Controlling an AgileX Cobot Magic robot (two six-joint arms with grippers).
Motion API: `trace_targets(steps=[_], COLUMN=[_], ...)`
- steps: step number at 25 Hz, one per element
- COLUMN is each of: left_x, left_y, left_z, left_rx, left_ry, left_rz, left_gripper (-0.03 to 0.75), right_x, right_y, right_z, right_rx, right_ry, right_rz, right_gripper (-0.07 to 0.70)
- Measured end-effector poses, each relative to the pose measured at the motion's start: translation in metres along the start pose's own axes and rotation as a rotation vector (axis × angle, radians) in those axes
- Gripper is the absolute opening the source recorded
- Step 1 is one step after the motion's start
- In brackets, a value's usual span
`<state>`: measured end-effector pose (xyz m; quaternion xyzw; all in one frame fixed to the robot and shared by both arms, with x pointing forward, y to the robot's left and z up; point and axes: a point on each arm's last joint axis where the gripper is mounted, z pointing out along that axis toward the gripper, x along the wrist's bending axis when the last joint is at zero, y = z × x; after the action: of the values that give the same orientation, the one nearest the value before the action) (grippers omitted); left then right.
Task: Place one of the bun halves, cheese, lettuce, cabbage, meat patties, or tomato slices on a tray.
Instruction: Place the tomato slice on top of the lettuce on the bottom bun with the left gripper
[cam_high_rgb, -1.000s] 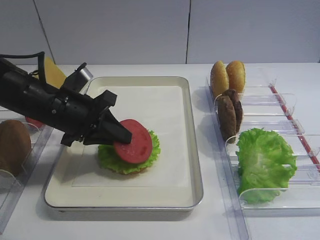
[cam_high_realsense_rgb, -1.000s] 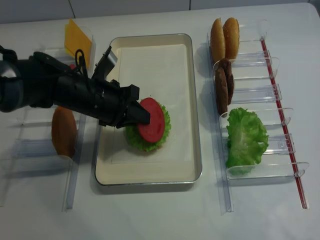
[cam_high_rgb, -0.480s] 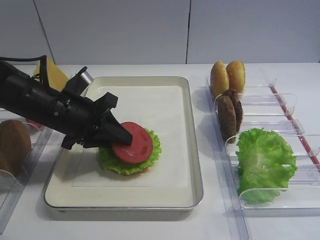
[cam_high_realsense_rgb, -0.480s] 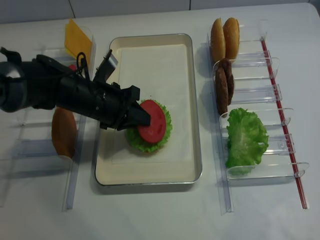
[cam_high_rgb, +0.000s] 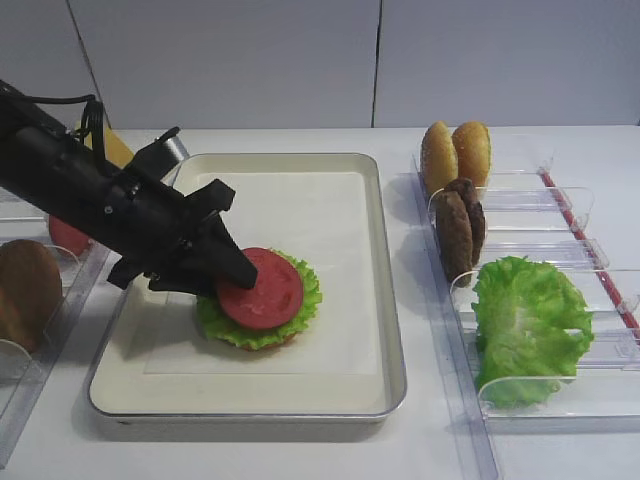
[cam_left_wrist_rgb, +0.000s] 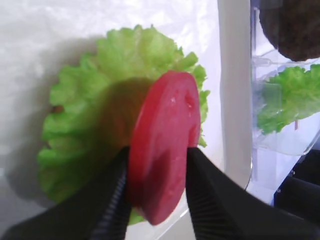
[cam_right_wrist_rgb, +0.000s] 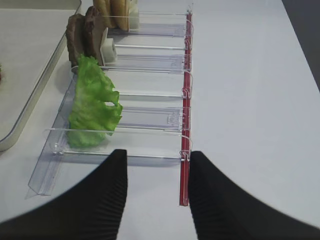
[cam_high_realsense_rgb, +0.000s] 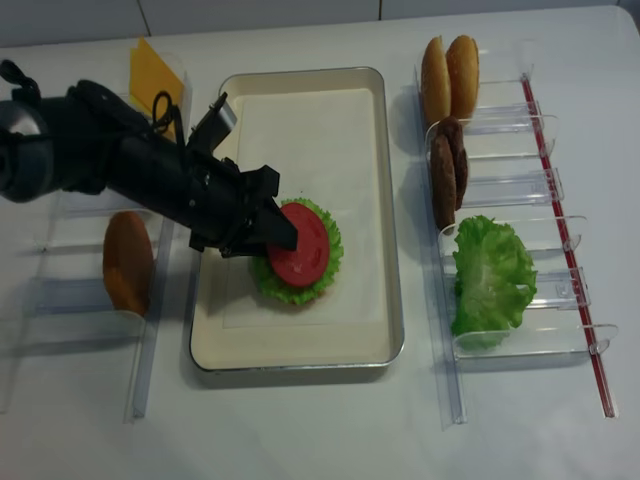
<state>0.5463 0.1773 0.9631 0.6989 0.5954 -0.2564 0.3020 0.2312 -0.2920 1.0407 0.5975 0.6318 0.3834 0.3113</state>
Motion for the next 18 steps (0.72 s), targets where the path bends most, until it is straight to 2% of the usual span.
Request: trace_targets(steps=[7, 18], left_x=[0.000, -0.005], left_y=[0.004, 0.011], left_z=[-0.008, -0.017], left_rx=[0.057, 0.078], left_ry=[0.098, 0.146], left_rz=[0.004, 0.020], left_gripper=[0.241, 0.241], right_x=[0.000, 0.000], right_y=[0.000, 0.000], right_z=[0.000, 0.000], right_rx=[0.000, 0.000], right_ry=[0.000, 0.000], right_rz=[0.000, 0.000], right_gripper=[0.309, 0.309])
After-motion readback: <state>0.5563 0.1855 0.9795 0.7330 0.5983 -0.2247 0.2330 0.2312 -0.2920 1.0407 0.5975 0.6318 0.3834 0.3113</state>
